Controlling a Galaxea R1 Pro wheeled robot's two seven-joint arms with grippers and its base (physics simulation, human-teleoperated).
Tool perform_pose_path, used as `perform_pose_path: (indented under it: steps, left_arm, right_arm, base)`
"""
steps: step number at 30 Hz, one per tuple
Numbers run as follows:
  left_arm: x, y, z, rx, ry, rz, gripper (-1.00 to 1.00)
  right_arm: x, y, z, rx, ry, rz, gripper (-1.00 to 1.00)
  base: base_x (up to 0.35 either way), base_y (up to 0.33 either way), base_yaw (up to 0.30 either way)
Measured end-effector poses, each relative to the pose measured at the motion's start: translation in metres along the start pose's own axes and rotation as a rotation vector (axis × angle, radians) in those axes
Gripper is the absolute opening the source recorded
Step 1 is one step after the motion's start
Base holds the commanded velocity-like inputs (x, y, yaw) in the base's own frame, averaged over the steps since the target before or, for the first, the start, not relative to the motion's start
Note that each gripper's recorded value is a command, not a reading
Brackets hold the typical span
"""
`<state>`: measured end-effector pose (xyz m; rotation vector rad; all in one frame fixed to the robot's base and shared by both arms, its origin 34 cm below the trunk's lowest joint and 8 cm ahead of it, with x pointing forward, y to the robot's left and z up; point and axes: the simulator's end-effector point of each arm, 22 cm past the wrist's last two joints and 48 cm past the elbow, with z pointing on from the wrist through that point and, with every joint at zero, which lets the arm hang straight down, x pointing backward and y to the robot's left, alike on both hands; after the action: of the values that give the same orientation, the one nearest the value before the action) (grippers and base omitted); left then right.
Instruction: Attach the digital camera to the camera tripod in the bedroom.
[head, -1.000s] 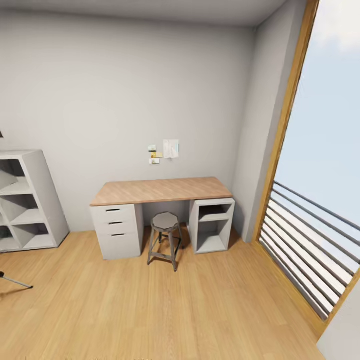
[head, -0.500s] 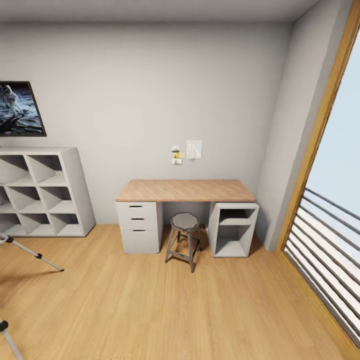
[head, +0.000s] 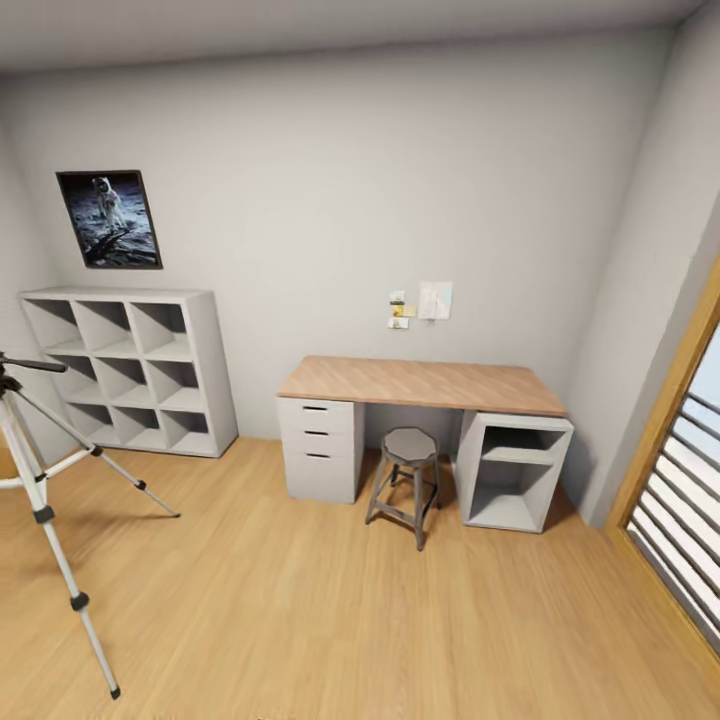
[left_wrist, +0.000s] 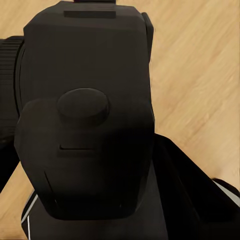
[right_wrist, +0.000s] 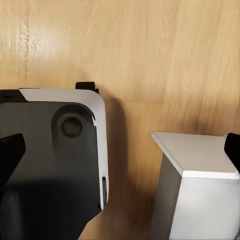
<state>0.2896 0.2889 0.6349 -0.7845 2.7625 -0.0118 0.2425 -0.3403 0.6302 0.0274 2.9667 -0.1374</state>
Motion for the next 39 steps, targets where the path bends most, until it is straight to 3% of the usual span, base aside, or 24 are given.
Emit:
perform_pose_path:
  steps: [39]
  left_arm:
    - [-0.0006, 0.0026, 0.0, -0.008, -0.001, -0.001, -1.0]
  right_arm:
    - [-0.0052, -0.0036, 0.0, 0.008, -0.015, 0.003, 1.0]
  base:
    - [0.0, 0.0, 0.3]
